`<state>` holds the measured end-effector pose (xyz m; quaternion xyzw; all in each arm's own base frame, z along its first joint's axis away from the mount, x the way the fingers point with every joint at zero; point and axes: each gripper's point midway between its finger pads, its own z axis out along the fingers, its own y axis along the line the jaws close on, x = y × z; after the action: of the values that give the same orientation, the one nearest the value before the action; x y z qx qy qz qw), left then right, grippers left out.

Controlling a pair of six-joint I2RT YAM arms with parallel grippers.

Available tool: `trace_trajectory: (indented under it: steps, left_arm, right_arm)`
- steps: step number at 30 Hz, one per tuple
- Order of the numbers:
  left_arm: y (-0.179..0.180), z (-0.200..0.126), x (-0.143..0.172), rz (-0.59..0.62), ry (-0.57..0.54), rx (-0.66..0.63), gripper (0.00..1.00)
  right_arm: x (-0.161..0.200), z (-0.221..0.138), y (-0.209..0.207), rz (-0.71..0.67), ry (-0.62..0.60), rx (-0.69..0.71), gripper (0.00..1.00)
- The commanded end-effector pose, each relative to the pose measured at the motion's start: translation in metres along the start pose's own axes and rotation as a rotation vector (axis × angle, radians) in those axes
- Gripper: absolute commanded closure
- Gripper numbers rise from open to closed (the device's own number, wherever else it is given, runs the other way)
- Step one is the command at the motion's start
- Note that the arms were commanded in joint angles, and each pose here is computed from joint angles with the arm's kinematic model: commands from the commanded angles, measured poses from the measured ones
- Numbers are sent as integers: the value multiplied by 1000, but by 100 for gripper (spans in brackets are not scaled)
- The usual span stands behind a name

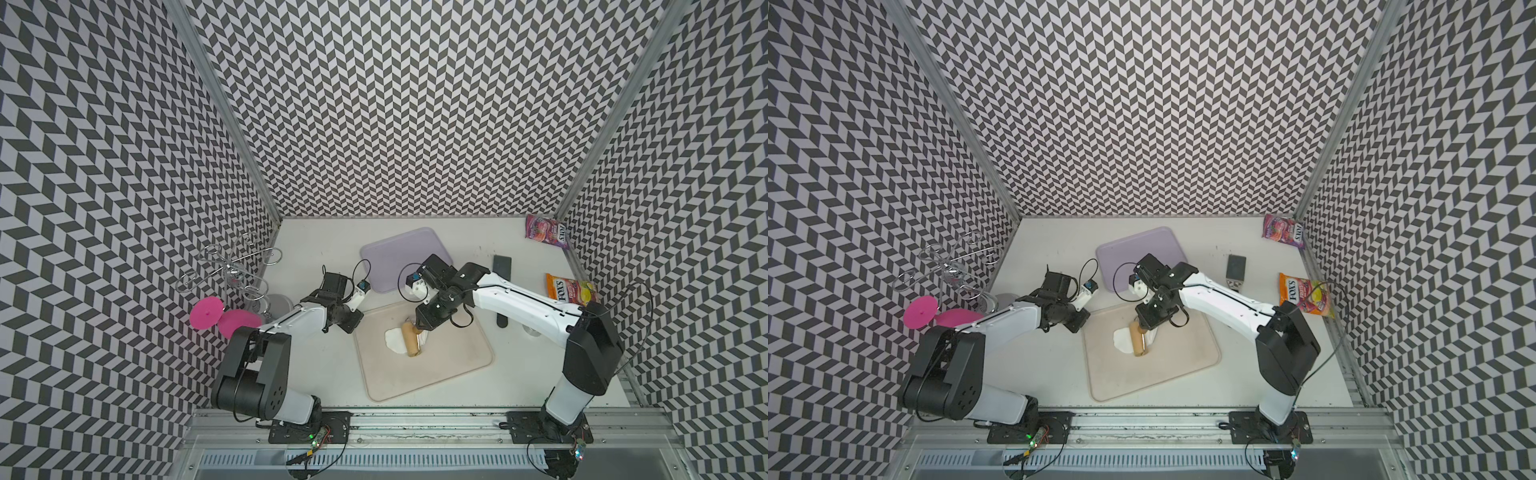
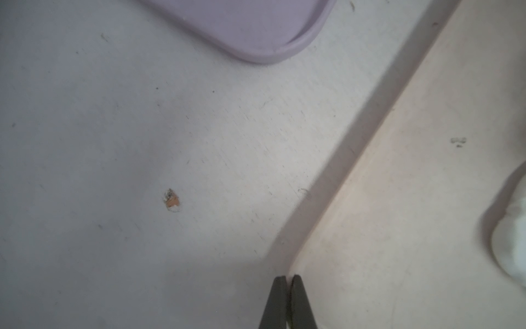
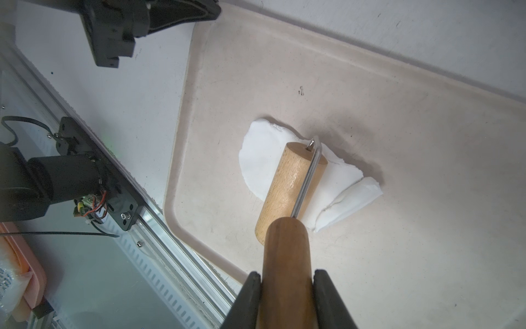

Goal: Roll out the dumpling wrappers from the dough
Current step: Flatten out the dough on the work surface.

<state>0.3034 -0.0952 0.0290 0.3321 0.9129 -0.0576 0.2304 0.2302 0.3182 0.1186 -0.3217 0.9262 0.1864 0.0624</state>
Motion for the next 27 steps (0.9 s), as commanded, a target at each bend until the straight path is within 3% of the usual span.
trace_trajectory:
  steps: [1,10,19,27]
  left_arm:
    - [-4,2,6,-2,23,15,100]
    - [-4,3,7,-3,25,16,100]
    - [-5,3,7,-2,26,18,100]
    - [-5,2,6,-2,25,17,100]
  right_arm:
    - [33,68,-25,11,160,96,100]
    - [31,74,-14,-20,175,57,100]
    - [24,70,16,-46,141,-105,100]
    - [26,79,18,-29,156,-146,100]
